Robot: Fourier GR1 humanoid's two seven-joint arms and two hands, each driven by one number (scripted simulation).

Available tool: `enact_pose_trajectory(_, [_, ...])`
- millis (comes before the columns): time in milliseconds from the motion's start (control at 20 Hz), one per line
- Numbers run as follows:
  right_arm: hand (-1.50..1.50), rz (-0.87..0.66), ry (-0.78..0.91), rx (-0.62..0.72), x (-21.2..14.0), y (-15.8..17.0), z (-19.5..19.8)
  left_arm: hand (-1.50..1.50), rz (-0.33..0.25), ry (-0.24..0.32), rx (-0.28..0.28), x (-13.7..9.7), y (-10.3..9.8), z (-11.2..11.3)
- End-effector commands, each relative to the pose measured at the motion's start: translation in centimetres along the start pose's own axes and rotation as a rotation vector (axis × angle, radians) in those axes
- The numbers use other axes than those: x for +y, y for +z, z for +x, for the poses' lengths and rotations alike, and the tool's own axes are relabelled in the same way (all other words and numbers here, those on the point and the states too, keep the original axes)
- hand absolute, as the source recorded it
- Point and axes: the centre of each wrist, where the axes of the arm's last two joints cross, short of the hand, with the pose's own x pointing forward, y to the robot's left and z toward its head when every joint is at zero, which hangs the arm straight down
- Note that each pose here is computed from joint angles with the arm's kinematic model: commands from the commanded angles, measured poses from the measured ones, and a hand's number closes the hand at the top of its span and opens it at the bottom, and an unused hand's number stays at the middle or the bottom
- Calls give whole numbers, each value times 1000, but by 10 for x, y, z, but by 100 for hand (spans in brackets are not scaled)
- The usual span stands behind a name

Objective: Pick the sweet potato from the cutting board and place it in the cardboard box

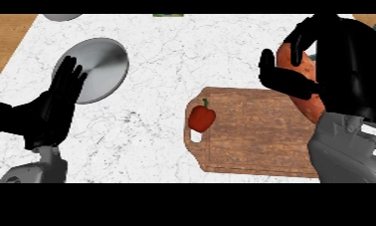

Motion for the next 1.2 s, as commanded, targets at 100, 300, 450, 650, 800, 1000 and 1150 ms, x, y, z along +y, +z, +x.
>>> enact_pose_trajectory(100, [150,-81,64,65,-1,-35,-60,0,5,9,15,3,-12,-1])
enact_pose_trajectory(300, [150,-117,161,79,-9,-72,-96,0,-2,12,-2,-10,-8,2])
enact_pose_trajectory(450, [150,-70,214,92,11,-78,-129,0,-20,8,-12,-5,6,0])
enact_pose_trajectory(650, [150,-58,239,111,21,-99,-156,0,-20,-12,8,-4,-7,-13])
enact_pose_trajectory(800, [150,20,338,84,23,-100,-165,0,-1,-4,-18,-9,-4,12])
enact_pose_trajectory(1000, [150,304,547,242,37,-102,-211,0,-6,5,-5,-10,-3,1])
enact_pose_trajectory(1150, [-150,390,442,298,47,-110,-223,0,-10,-8,-6,-2,-9,11])
